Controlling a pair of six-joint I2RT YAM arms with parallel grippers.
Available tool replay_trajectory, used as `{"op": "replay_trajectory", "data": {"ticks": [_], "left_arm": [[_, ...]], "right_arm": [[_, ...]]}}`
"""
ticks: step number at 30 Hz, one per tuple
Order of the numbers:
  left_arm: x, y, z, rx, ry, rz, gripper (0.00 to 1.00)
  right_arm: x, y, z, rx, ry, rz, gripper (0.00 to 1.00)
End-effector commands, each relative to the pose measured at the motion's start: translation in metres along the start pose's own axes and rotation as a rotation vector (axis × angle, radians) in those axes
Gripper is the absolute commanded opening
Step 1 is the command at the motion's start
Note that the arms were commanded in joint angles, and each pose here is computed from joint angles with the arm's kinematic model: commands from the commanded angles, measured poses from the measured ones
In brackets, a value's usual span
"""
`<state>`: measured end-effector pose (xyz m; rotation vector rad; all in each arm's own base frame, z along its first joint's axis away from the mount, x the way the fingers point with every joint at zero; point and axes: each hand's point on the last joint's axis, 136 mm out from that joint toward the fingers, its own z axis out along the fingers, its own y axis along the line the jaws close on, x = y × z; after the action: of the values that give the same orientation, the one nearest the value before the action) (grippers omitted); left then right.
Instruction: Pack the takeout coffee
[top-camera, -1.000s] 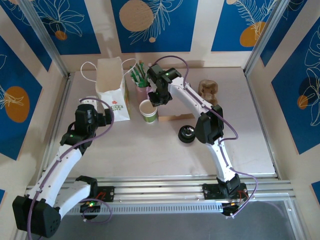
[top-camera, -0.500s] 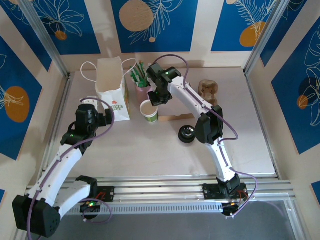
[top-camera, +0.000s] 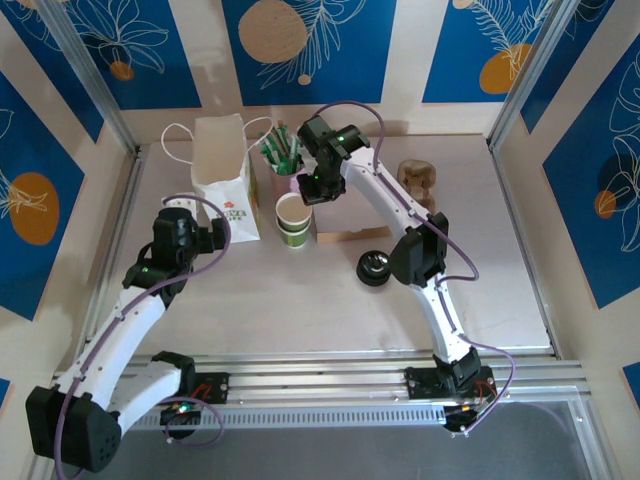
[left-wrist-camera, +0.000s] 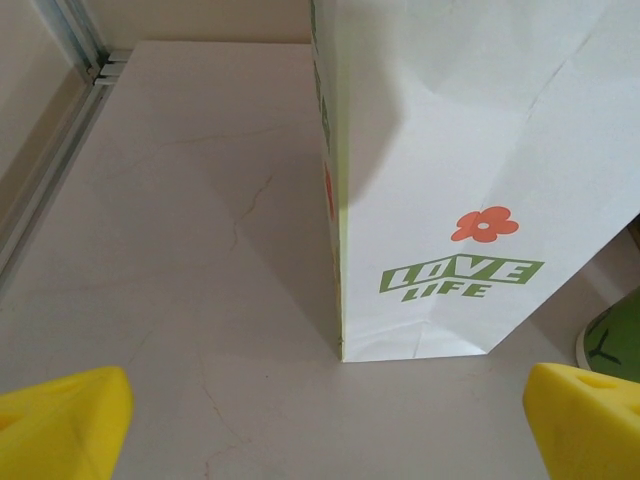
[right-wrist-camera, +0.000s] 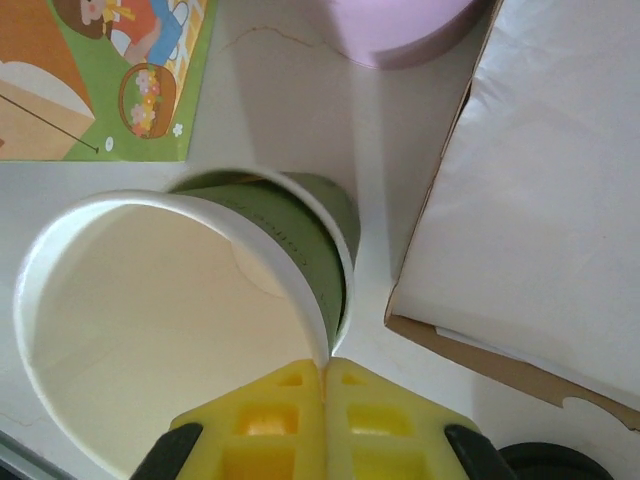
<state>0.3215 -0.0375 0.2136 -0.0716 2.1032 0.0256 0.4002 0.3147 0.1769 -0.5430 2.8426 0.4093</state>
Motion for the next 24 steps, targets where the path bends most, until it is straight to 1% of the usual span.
{"op": "replay_trajectory", "data": {"ticks": [1,2,5,7,12,16,20,24], "left_arm": [[0.003,-0.004,-0.002,0.009,0.013,0.034,1.0],[0.003,-0.004,-0.001,0.007,0.017,0.035,1.0],[0.003,-0.005,-0.002,0.007,0.019,0.04,1.0],[0.003,-0.005,-0.001,0.006,0.02,0.043,1.0],[0.003,-0.005,-0.001,0.003,0.022,0.045,1.0],[0.003,-0.004,-0.001,-0.001,0.019,0.045,1.0],[0.003,-0.004,-0.001,-0.004,0.019,0.047,1.0],[0.002,-0.002,-0.002,-0.01,0.016,0.044,1.0]], "right_arm": [[0.005,-0.003,0.0,-0.019,0.015,0.035,0.0],[0.002,-0.004,0.002,-0.038,0.009,0.044,0.0],[0.004,-0.007,0.0,-0.077,0.043,0.085,0.0],[0.001,-0.005,-0.009,-0.08,0.018,0.075,0.0],[-0.014,0.005,-0.052,-0.142,-0.087,0.058,0.0],[-0.018,0.006,-0.084,-0.17,-0.14,0.051,0.0],[-0.014,0.01,-0.111,-0.194,-0.18,0.049,0.0],[0.001,0.013,-0.141,-0.186,-0.203,0.051,0.0]]}}
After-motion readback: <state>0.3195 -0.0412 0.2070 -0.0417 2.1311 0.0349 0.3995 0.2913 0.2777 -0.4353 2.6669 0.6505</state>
